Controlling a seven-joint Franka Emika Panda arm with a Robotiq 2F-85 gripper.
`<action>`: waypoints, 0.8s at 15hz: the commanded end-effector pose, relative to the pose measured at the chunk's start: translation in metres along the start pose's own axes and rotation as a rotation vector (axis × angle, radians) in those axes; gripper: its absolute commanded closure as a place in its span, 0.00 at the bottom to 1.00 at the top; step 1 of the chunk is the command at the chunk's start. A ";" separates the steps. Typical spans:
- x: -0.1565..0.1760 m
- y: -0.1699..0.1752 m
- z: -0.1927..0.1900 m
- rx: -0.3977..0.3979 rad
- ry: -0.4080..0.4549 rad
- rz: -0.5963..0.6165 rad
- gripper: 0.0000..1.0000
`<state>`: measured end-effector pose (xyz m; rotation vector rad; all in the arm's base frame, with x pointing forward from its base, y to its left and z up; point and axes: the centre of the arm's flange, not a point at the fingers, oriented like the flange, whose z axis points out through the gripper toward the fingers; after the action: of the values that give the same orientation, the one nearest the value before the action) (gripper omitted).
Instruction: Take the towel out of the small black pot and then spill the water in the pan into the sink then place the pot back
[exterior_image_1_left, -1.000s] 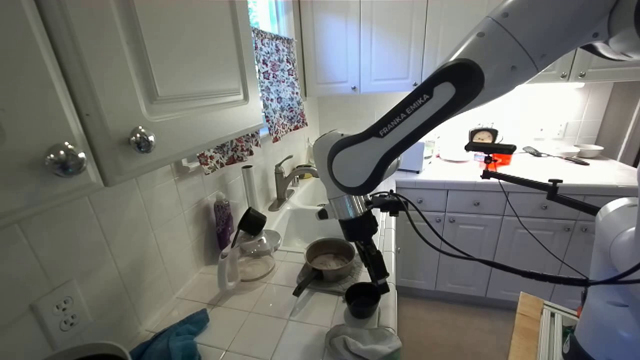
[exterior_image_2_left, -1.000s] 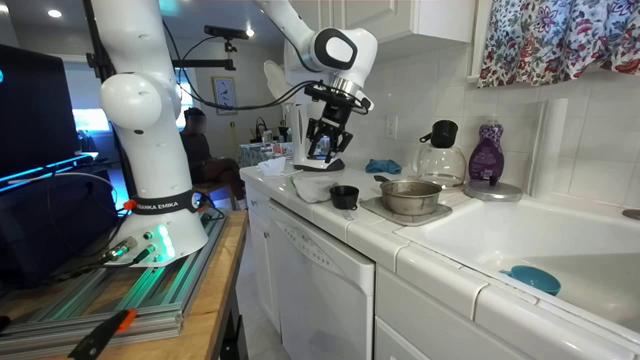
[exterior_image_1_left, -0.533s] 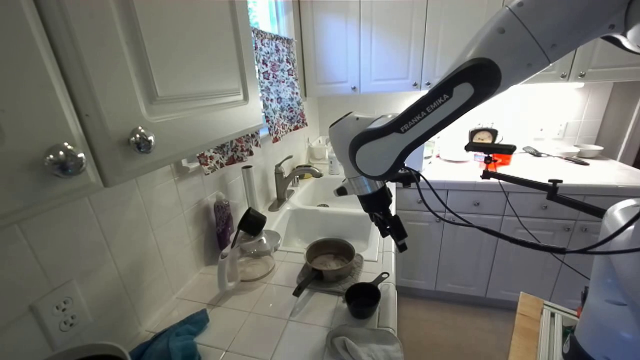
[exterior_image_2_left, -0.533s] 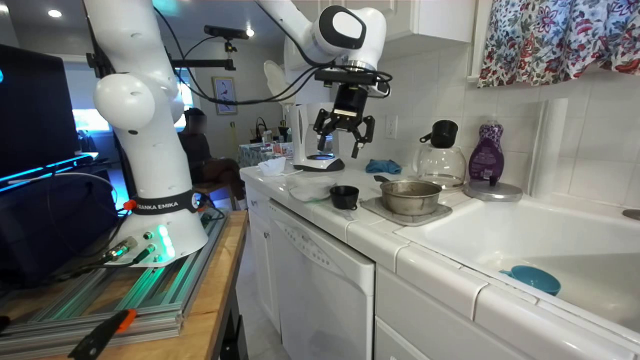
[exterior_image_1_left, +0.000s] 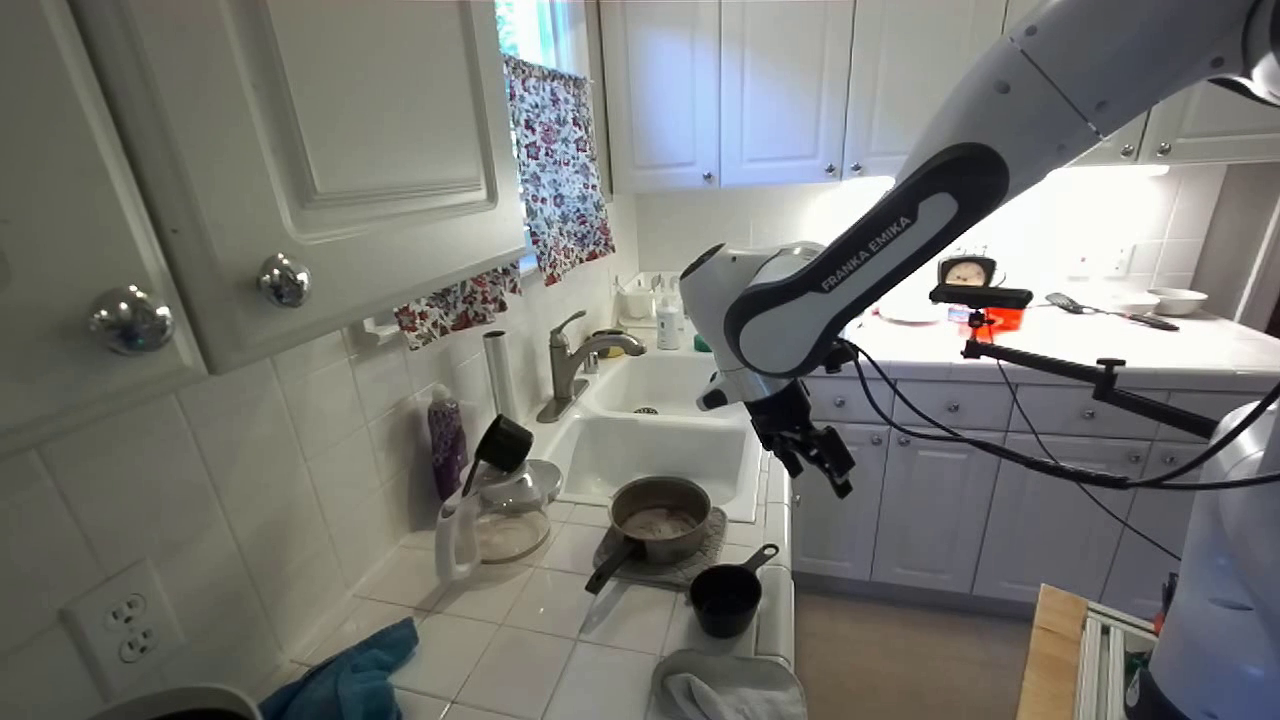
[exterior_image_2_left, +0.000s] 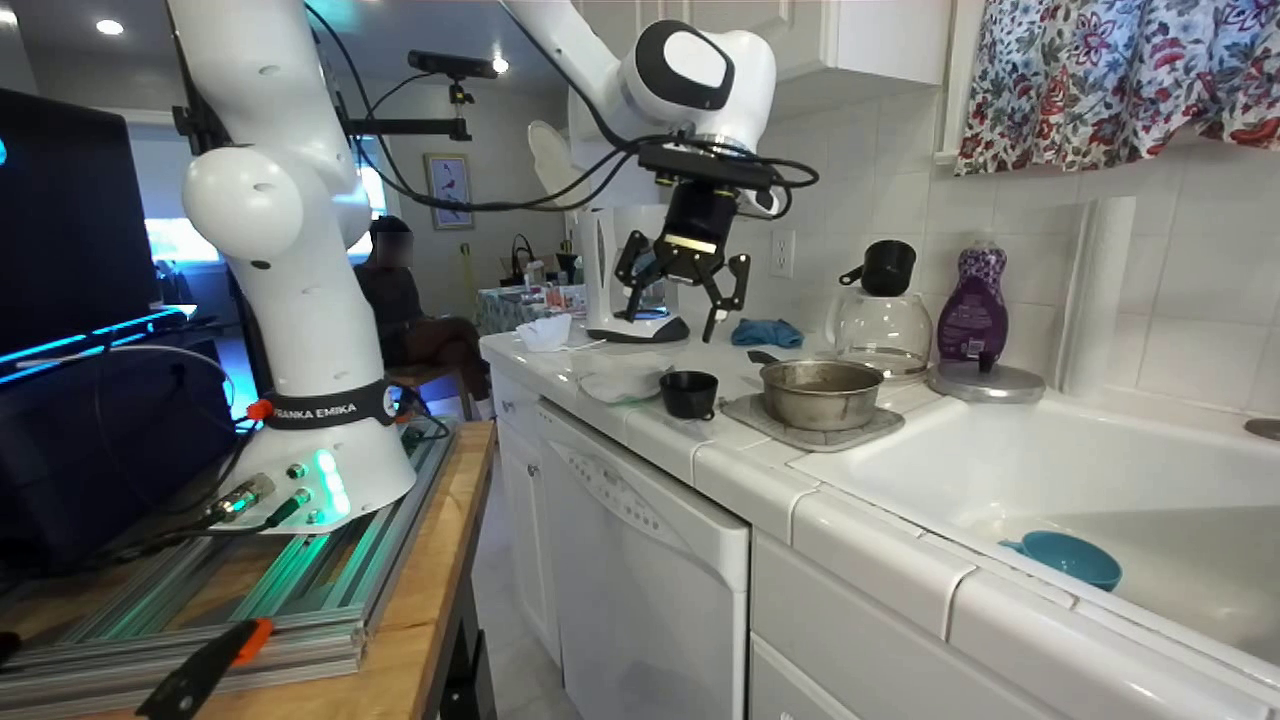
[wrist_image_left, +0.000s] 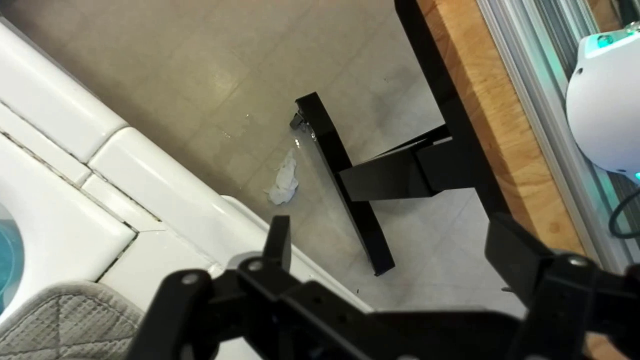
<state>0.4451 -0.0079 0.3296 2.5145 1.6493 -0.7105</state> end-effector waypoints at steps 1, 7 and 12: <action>0.001 -0.001 0.001 0.000 -0.002 -0.003 0.00; 0.036 0.029 0.034 0.081 -0.001 -0.155 0.00; 0.069 0.048 0.055 0.119 -0.046 -0.235 0.00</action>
<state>0.4646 0.0044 0.2591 2.4120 1.9066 -0.8651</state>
